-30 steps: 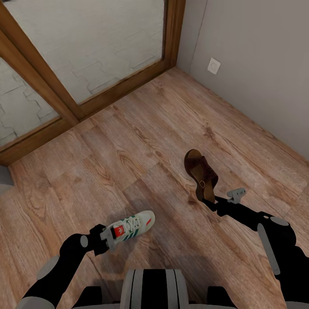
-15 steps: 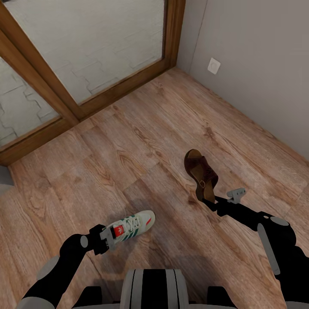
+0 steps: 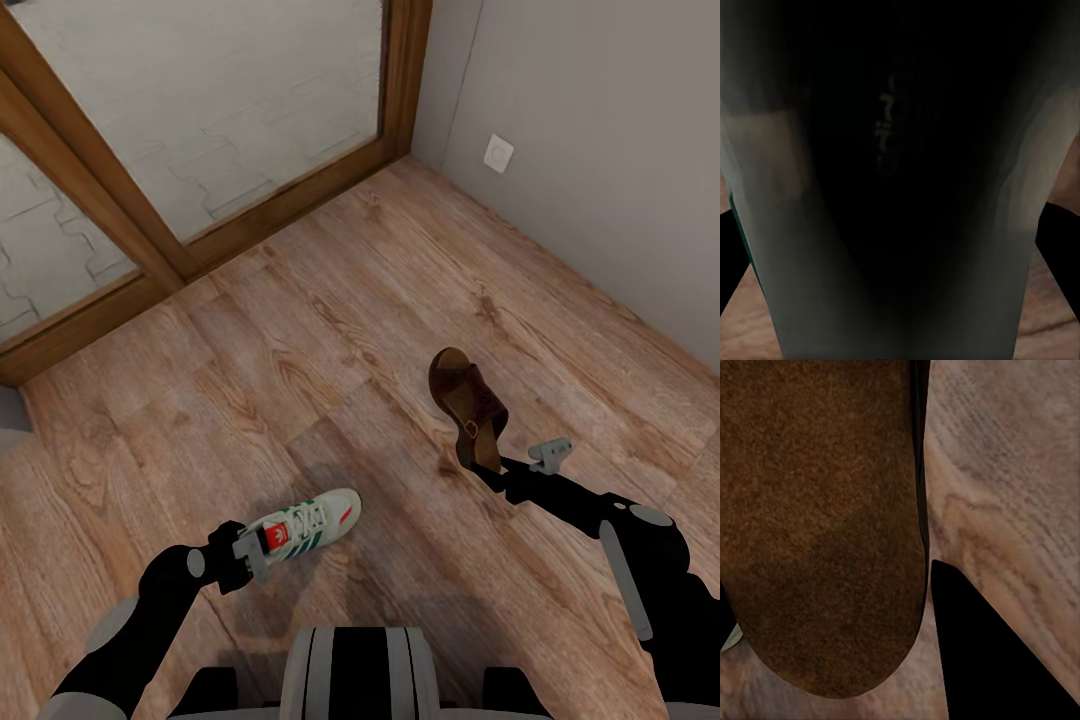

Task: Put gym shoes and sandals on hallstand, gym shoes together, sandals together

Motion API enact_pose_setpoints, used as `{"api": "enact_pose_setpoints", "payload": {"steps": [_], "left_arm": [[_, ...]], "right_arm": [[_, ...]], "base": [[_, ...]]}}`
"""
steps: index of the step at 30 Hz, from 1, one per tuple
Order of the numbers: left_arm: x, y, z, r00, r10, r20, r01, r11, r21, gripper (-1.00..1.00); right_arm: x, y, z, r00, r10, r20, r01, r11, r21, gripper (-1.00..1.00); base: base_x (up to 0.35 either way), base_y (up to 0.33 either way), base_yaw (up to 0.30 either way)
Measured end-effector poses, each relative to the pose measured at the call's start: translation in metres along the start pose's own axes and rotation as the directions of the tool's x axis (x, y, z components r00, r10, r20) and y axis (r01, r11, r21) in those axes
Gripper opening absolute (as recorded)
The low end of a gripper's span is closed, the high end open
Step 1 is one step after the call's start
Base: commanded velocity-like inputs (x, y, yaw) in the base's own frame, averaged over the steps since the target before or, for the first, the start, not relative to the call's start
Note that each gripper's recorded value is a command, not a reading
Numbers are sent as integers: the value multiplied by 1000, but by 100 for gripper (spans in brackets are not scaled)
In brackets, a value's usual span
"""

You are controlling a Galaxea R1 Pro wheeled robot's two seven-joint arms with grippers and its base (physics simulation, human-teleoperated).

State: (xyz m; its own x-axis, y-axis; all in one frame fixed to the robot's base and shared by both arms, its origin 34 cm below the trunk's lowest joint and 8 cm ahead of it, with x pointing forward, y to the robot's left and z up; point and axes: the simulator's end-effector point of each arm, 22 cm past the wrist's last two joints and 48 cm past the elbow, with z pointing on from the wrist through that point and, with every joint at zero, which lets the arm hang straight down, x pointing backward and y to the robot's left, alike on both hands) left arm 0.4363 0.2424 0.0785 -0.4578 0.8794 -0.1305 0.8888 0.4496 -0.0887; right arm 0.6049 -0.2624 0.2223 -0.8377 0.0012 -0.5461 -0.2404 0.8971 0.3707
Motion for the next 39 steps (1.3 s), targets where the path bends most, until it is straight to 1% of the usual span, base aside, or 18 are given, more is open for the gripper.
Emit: {"api": "enact_pose_setpoints", "payload": {"steps": [9, 17, 22, 27, 28, 29, 30, 31, 32, 33, 34, 37, 38, 39], "left_arm": [[1, 0, 0, 1000, 0, -1, 0, 1000, 0, -100], [-6, 12, -13, 1000, -1, 13, 1, 999, -32, -100], [2, 31, -25, 998, -53, 16, 54, 996, -73, -100], [15, 51, -38, 991, -129, 28, 131, 985, -114, -100], [20, 54, -41, 988, -153, 31, 155, 980, -122, -100], [34, 65, -47, 964, -259, 64, 265, 954, -137, -100], [37, 69, -51, 950, -300, 85, 310, 940, -142, -100], [37, 73, -54, 938, -331, 107, 344, 928, -143, -100], [36, 75, -56, 931, -345, 120, 360, 922, -144, -100], [33, 79, -60, 911, -382, 158, 403, 905, -138, -100], [24, 77, -60, 864, -452, 222, 482, 871, -98, -100], [16, 69, -58, 809, -523, 269, 552, 833, -38, -100], [14, 69, -59, 800, -531, 279, 561, 827, -32, -100], [11, 70, -61, 785, -546, 294, 577, 816, -25, -100]], "right_arm": [[0, 0, 0, 1000, -1, 1, 1, 1000, -1, -100], [-18, 5, -10, 999, -14, 31, 14, 1000, -2, -100], [-28, 8, -16, 998, -23, 50, 23, 1000, -2, -100], [-39, 11, -22, 997, -33, 67, 33, 999, 1, -100], [-41, 11, -23, 997, -35, 71, 35, 999, 2, -100], [-43, 10, -25, 997, -40, 73, 40, 999, 4, -100], [-45, 11, -27, 996, -42, 76, 42, 999, 5, -100], [-47, 11, -28, 996, -45, 80, 44, 999, 6, -100], [-49, 11, -30, 995, -47, 83, 46, 999, 7, -100], [-50, 12, -31, 995, -49, 85, 48, 999, 8, -100], [-51, 13, -31, 995, -52, 86, 51, 999, 10, -100], [-57, 14, -35, 994, -59, 98, 58, 998, 11, -100], [-60, 15, -37, 993, -60, 102, 60, 998, 11, -100], [-62, 16, -38, 992, -62, 106, 62, 998, 12, -100]], "base": [[0, 0, 0], [0, 0, 0], [0, 0, 0], [0, 0, 0], [0, 0, 0], [0, 0, 0], [0, 0, 0], [0, 0, 0], [0, 0, 0], [0, 0, 0], [0, 0, 0], [0, 0, -19], [0, 0, -71], [0, 0, -84]]}}
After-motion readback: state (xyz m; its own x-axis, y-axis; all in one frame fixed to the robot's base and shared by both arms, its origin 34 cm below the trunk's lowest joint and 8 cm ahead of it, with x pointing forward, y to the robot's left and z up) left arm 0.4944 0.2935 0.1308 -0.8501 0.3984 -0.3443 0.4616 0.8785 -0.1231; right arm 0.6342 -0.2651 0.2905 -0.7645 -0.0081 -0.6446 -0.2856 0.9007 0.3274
